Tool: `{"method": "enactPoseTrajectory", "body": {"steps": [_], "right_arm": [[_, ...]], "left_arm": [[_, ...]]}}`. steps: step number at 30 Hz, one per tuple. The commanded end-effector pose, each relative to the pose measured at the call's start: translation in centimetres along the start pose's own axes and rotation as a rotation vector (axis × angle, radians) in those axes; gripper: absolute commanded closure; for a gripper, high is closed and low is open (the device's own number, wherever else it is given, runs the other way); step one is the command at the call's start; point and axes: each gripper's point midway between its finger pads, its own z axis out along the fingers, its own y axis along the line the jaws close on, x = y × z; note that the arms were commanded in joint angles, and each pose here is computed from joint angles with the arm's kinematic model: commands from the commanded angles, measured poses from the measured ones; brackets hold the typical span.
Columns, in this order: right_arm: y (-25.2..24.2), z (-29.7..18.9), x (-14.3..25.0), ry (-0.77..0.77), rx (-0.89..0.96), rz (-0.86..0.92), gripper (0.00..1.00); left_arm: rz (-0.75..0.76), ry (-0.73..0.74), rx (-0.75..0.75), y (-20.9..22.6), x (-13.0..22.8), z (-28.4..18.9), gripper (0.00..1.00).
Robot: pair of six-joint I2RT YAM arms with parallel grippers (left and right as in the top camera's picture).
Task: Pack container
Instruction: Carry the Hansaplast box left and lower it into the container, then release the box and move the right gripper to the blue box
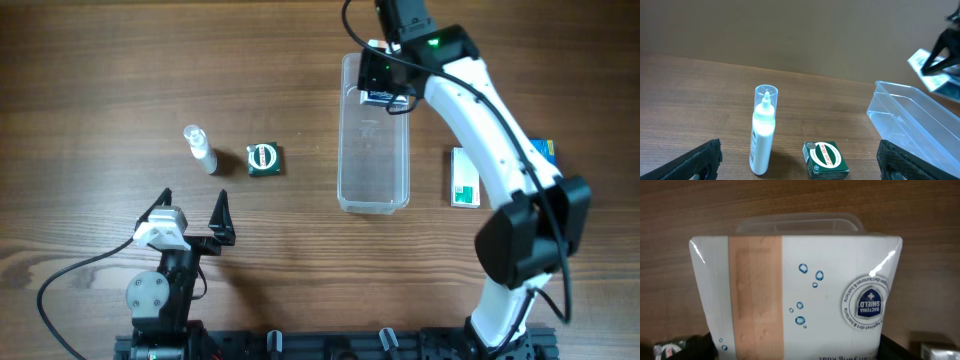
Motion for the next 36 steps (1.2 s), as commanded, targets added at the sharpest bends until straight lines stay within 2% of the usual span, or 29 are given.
{"method": "enactPoseTrajectory", "body": {"steps": [1, 13, 25, 28, 31, 36], "right_arm": [[0.3, 2.7, 0.7, 0.027, 0.012, 0.010, 0.24], [0.6, 7.4, 3.3, 0.130, 0.020, -0.006, 0.20], [0.8, 7.9, 3.1, 0.122, 0.016, -0.006, 0.19], [0.8, 7.9, 3.0, 0.117, 0.012, -0.023, 0.16], [1.3, 6.3, 1.9, 0.093, -0.009, -0.028, 0.12], [1.5, -1.4, -2.6, -0.079, -0.085, -0.111, 0.07]], "left_arm": [[0.014, 0.002, -0.003, 0.1, 0.2, 0.0, 0.00], [0.014, 0.002, -0.003, 0.1, 0.2, 0.0, 0.00], [0.014, 0.002, -0.003, 0.1, 0.2, 0.0, 0.00], [0.014, 0.002, -0.003, 0.1, 0.2, 0.0, 0.00], [0.014, 0.002, -0.003, 0.1, 0.2, 0.0, 0.00], [0.014, 0.002, -0.003, 0.1, 0.2, 0.0, 0.00]]}}
